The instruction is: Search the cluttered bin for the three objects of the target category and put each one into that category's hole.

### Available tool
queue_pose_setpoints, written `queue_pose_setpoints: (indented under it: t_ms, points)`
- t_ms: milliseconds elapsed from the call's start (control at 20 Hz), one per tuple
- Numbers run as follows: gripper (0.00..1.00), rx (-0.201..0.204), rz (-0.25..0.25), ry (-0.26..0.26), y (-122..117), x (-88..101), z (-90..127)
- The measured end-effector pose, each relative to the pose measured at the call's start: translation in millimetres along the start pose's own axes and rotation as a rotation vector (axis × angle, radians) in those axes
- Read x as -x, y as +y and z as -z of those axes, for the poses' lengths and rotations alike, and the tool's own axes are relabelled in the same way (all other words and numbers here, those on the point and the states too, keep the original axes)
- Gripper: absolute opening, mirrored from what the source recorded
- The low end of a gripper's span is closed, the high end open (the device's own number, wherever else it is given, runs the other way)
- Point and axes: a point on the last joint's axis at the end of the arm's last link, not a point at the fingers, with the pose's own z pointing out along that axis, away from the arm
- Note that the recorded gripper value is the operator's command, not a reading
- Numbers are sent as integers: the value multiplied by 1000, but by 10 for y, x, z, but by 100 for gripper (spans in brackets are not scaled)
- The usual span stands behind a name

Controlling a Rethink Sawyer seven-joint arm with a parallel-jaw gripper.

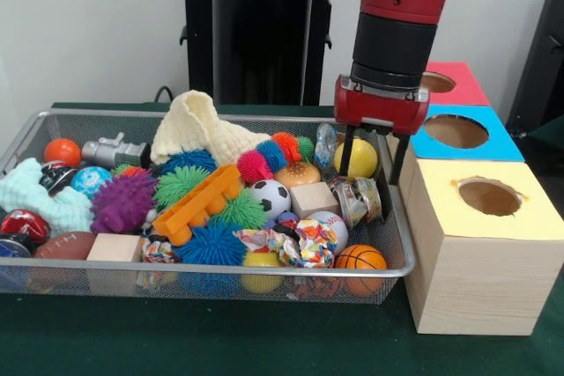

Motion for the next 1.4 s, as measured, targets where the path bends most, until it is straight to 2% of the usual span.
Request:
queue_pose_setpoints:
  t_ms: [350, 550, 700, 900, 1150, 1200, 1400]
  points:
    - [100, -4, -13, 4, -82, 9, -13]
    - [100, -11, -44, 9, -276, 40, -9]
    - [100, -21, -84, 7, -528, 97, 37]
    - [100, -28, -108, 10, -691, 81, 98]
    - [100, -32, -93, 2, -686, -10, 117]
    - [100, -35, -68, -11, -638, -76, 116]
    - [100, -33, -26, -33, -511, -184, 117]
